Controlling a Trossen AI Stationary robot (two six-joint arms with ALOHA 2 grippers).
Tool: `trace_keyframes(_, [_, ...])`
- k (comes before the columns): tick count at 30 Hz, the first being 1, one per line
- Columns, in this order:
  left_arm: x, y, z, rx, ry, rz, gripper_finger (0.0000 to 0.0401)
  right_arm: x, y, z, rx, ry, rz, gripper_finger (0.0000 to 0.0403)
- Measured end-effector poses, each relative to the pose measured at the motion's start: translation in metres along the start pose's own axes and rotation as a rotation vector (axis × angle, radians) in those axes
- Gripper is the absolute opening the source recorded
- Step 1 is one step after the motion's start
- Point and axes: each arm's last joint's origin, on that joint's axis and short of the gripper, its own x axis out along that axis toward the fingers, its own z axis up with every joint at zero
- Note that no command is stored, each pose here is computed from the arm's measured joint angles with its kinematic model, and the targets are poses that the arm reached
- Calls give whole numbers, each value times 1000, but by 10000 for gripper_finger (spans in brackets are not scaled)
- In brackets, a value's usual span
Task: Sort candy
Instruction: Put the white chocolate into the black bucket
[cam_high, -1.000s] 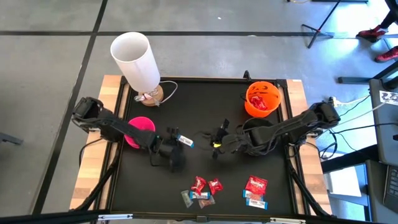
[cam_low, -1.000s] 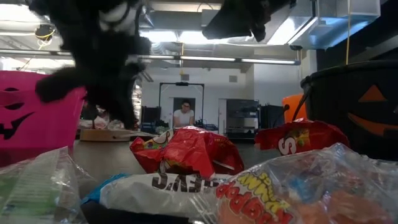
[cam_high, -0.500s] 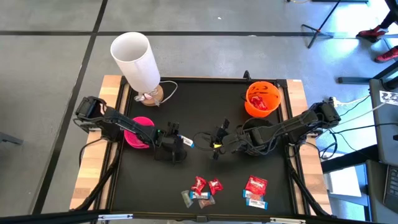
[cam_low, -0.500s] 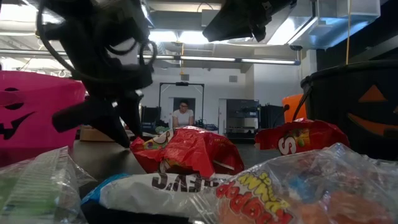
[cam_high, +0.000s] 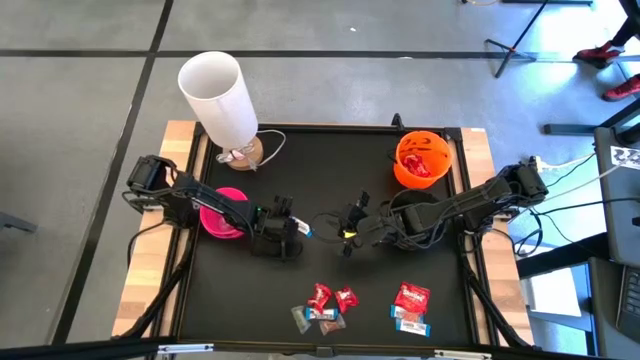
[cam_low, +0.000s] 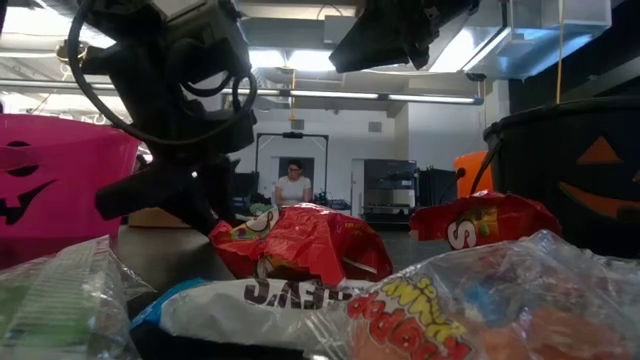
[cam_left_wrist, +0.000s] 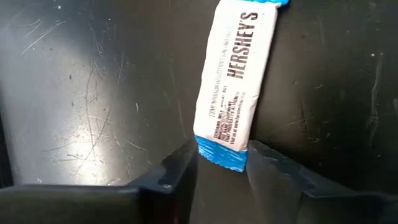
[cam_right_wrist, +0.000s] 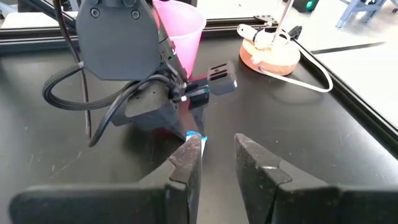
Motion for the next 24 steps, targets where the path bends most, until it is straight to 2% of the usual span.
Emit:
trace_keyframes(5, [1,-1,1,-15,-10,-17,65,0,0,0,0,2,10,92])
trace_keyframes(9, [1,-1,1,-73,-16,-30,9,0,1,0,0,8,33,92])
trace_keyframes(18, [-7,-8,10,-55,-22,50,0,0,1,0,-1,9,36,92])
trace_keyframes(24, [-26,-9,36,-40,-91,115,0,0,2,-1,-1,14,53,92])
